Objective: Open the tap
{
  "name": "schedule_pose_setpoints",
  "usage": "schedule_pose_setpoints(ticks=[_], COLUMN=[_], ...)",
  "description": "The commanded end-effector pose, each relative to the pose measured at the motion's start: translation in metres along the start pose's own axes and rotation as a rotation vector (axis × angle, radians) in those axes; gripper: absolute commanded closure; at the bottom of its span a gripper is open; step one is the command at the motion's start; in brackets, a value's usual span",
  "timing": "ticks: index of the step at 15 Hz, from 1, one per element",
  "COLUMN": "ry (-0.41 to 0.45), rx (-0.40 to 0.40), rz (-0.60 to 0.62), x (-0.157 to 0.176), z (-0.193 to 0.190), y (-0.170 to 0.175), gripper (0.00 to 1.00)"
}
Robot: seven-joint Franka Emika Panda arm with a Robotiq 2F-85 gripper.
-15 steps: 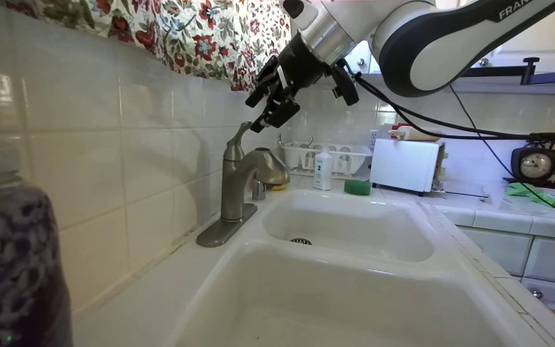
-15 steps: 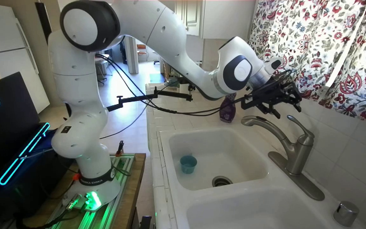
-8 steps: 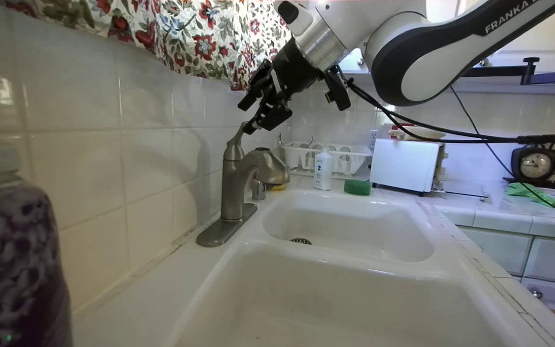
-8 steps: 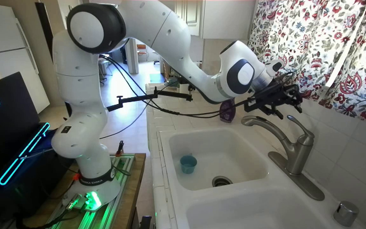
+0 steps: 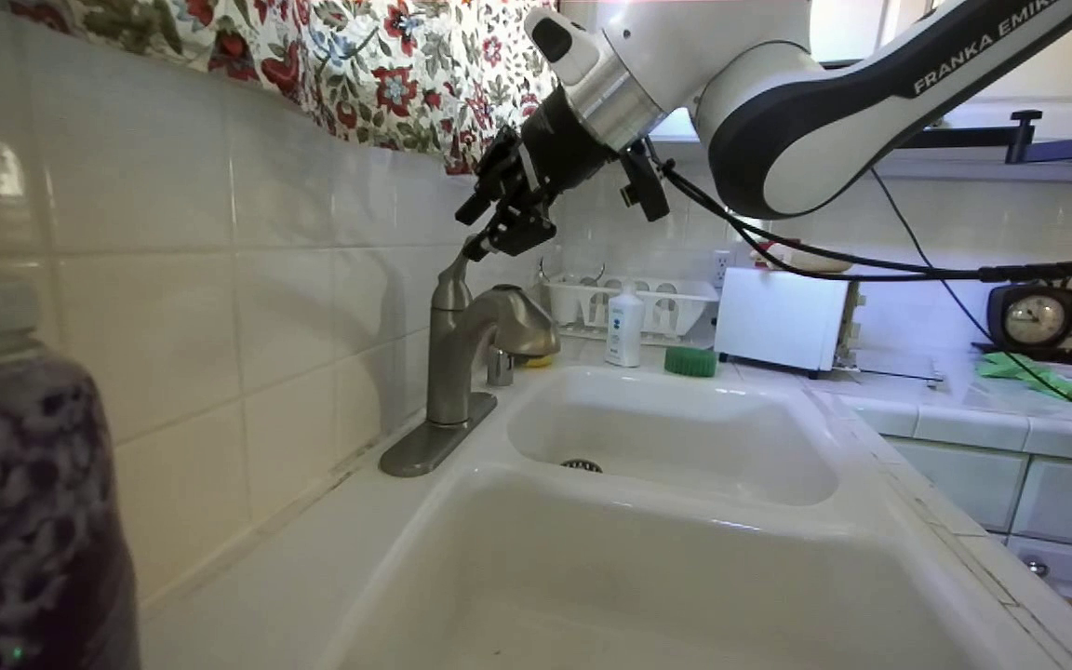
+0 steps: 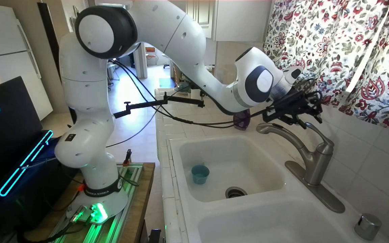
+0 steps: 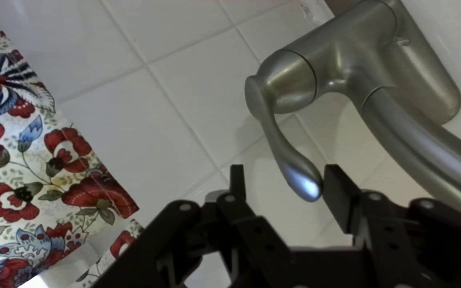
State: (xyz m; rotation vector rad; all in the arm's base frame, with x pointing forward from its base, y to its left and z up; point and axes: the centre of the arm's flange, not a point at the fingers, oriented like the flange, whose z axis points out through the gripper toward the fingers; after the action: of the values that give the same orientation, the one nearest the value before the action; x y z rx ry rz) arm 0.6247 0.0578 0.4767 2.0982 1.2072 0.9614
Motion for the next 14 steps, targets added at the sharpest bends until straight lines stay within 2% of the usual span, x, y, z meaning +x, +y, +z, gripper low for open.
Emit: schedule_pose_setpoints(ticks=[1, 2, 3, 5, 7, 10, 14], ry=[0.016, 0.019, 0.021, 0.027, 0.032, 0.035, 0.048], rx=[-0.019, -0.018, -0.018, -0.019, -0.032, -0.051, -0.053], rz=[-0.003, -0.004, -0.004, -0.004, -0.004, 0.011, 0.092], x=[0.004, 0.005, 0.005, 0.006, 0.006, 0.004, -0.005], z=[0.011, 0.012, 0.012, 0.012, 0.01, 0.007, 0.007], y=[-0.007, -0.007, -0.008, -0.008, -0.002, 0.009, 0.025], gripper=[0.57, 0.67, 0.84, 0.97, 0.94, 0.96, 0.95])
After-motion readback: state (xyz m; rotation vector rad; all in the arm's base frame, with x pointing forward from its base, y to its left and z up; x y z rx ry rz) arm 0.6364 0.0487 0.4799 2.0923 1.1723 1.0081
